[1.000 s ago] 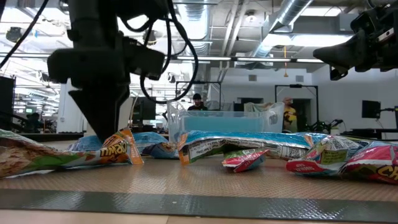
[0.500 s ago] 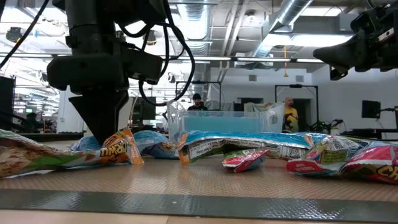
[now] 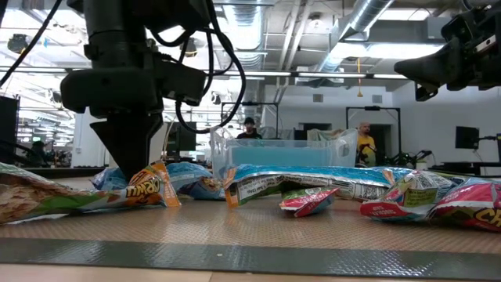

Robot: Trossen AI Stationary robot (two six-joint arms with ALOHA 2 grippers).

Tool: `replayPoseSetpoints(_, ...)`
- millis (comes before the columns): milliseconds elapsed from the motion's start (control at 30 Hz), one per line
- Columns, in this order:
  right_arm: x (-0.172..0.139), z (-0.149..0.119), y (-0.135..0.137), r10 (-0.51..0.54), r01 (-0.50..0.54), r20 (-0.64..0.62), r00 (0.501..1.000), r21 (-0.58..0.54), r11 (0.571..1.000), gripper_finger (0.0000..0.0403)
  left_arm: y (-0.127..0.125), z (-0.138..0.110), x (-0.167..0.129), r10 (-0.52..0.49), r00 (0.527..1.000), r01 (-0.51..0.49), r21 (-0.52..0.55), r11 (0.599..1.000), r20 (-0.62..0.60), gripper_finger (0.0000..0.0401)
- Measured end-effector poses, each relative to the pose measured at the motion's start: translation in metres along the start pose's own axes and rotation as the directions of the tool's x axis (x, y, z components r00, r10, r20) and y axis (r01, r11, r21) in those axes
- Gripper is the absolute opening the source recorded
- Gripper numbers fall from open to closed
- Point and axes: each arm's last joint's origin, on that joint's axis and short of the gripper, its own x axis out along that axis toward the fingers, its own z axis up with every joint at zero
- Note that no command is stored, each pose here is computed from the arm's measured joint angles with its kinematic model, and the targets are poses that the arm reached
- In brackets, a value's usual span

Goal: Pick and place Granola Bars by type
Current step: Put the blue granola bar into the bottom transparent bin

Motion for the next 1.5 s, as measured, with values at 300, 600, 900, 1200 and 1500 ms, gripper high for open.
replayPoseSetpoints(300, 0.000, 0.000, 0.000, 0.000, 0.000, 0.000, 1.000, 0.000, 1.000, 0.0000, -0.006, -0.001, -0.026, -0.032, 0.996, 0.033, -0.004, 0.999, 0.085, 0.0029)
replayPoseSetpoints(600, 0.000, 0.000, 0.000, 0.000, 0.000, 0.000, 1.000, 0.000, 1.000, 0.0000, 0.000, -0.002, -0.064, -0.028, 0.971, 0.038, -0.035, 0.999, 0.236, 0.0028)
replayPoseSetpoints(900, 0.000, 0.000, 0.000, 0.000, 0.000, 0.000, 1.000, 0.000, 1.000, 0.0000, 0.018, 0.011, -0.095, 0.001, 0.906, 0.020, -0.045, 0.999, 0.423, 0.0028)
replayPoseSetpoints(1200, 0.000, 0.000, 0.000, 0.000, 0.000, 0.000, 1.000, 0.000, 1.000, 0.0000, 0.029, 0.020, -0.100, 0.018, 0.886, 0.000, -0.039, 0.999, 0.464, 0.0028)
replayPoseSetpoints(1500, 0.000, 0.000, 0.000, 0.000, 0.000, 0.000, 1.000, 0.000, 1.000, 0.0000, 0.042, 0.035, -0.101, 0.037, 0.851, -0.023, -0.032, 0.999, 0.524, 0.0027)
